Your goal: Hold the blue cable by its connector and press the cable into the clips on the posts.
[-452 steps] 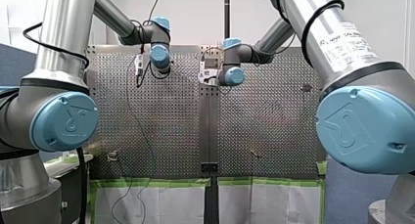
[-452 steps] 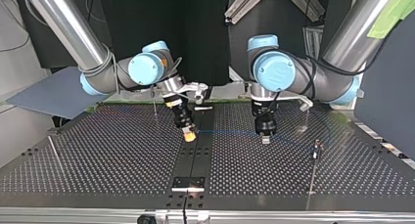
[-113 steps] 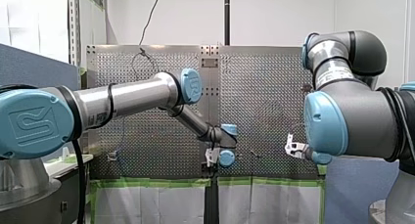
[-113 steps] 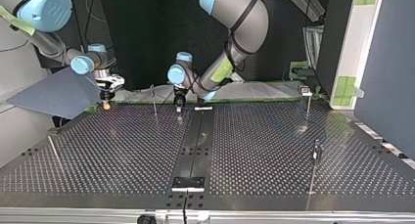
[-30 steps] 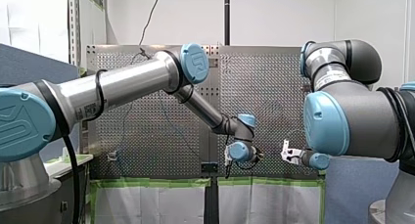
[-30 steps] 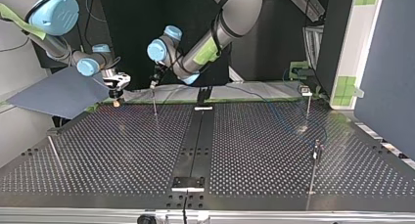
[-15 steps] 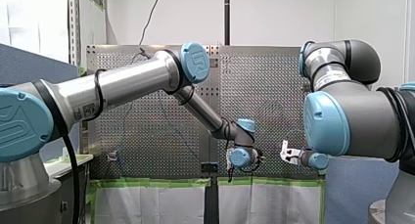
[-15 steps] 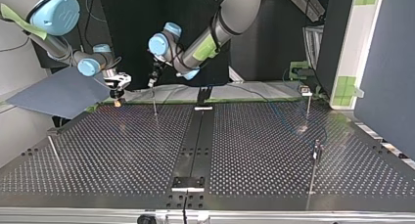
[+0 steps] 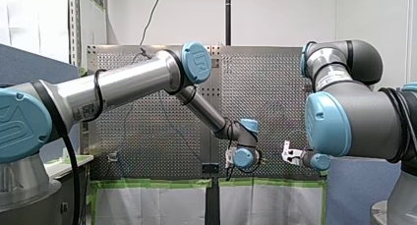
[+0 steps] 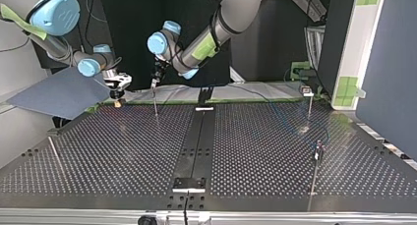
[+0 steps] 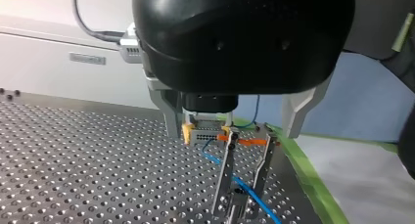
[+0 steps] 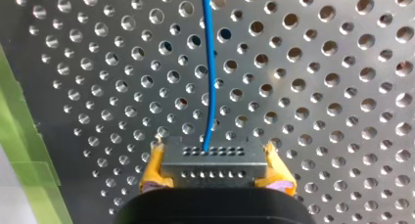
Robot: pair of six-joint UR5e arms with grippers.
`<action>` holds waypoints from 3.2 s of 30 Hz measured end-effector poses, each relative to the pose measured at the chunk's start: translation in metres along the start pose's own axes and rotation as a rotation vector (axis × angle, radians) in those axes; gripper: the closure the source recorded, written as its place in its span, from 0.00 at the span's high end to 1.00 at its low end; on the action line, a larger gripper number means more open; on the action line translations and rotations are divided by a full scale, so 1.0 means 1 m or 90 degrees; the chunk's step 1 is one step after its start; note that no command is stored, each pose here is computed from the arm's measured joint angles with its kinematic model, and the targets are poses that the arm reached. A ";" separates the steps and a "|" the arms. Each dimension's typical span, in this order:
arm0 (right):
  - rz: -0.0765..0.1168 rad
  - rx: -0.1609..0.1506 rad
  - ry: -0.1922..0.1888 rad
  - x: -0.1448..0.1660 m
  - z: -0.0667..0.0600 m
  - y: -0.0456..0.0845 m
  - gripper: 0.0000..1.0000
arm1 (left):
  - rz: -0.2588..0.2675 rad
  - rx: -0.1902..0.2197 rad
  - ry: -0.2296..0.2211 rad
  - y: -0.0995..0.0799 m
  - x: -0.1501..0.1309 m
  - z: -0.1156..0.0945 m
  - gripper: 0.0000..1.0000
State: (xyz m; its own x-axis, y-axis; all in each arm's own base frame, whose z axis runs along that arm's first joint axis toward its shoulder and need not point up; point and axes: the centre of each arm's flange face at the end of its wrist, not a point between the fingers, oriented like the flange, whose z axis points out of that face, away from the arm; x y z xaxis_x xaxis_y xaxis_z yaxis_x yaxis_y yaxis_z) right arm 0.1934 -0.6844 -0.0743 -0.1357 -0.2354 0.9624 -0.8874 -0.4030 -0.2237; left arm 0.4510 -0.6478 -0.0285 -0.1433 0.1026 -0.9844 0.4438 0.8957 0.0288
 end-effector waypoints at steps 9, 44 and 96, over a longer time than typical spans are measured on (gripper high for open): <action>0.000 0.001 0.000 0.000 0.000 -0.001 0.00 | 0.017 -0.010 0.007 0.001 0.001 -0.002 0.98; 0.001 -0.001 0.001 0.001 0.000 0.001 0.00 | -0.043 -0.002 -0.019 0.004 -0.041 -0.030 0.98; 0.011 0.003 -0.011 -0.003 0.000 -0.007 0.00 | -0.184 -0.111 -0.208 0.072 -0.199 -0.163 0.98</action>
State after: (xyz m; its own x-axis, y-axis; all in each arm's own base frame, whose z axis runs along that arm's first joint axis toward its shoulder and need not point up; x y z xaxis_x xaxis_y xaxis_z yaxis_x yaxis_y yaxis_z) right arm 0.2003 -0.6809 -0.0758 -0.1440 -0.2578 0.9554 -0.8828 -0.4027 -0.2417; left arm 0.3673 -0.5331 0.1980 0.0593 -0.2779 -0.9588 0.2672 0.9298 -0.2530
